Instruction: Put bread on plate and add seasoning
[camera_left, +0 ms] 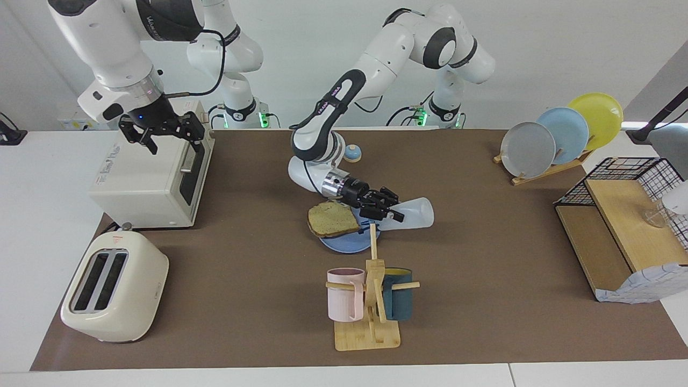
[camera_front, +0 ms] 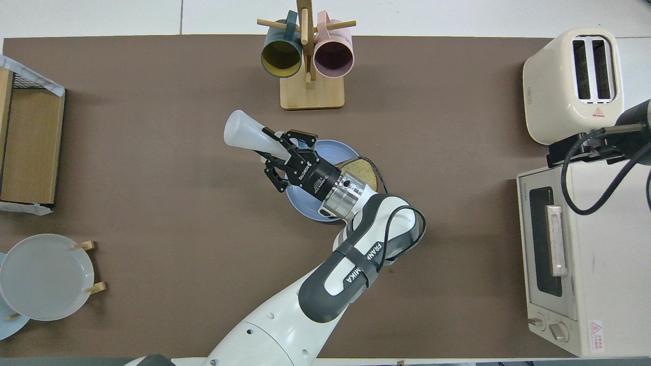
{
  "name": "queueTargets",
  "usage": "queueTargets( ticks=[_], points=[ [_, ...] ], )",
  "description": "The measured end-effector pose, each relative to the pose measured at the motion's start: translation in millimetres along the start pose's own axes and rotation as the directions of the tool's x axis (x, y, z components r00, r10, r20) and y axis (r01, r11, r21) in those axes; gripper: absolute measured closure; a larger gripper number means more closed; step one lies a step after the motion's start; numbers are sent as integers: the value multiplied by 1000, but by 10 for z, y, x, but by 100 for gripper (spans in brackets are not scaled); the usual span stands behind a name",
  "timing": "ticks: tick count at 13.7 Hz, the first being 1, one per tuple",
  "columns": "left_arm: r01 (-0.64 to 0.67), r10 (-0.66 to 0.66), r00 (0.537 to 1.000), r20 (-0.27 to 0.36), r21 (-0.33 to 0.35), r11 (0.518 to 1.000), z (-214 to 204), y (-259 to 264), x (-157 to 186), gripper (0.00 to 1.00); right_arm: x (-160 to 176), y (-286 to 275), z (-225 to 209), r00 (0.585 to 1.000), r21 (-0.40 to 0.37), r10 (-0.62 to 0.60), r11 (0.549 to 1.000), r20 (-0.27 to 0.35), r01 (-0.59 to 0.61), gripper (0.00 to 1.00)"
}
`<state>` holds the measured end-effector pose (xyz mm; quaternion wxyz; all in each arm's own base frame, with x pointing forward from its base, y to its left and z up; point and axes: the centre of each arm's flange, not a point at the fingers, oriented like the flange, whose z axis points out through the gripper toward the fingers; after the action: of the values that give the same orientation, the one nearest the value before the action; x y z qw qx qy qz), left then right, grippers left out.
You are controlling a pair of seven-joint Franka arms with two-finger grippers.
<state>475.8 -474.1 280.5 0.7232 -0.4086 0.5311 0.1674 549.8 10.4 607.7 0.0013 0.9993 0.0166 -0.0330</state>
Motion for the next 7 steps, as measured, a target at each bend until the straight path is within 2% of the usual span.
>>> queueTargets(
  ticks=[4, 7],
  points=[
    [8, -6, 999, -46, 59, 998, -758, 109, -155, 59, -1, 0, 0, 1000, 0, 0, 1000, 0, 0, 0],
    [8, -5, 999, -45, 60, 998, -817, 129, -174, 59, -1, 0, 1, 1000, 0, 0, 1000, 1, 0, 0]
  ],
)
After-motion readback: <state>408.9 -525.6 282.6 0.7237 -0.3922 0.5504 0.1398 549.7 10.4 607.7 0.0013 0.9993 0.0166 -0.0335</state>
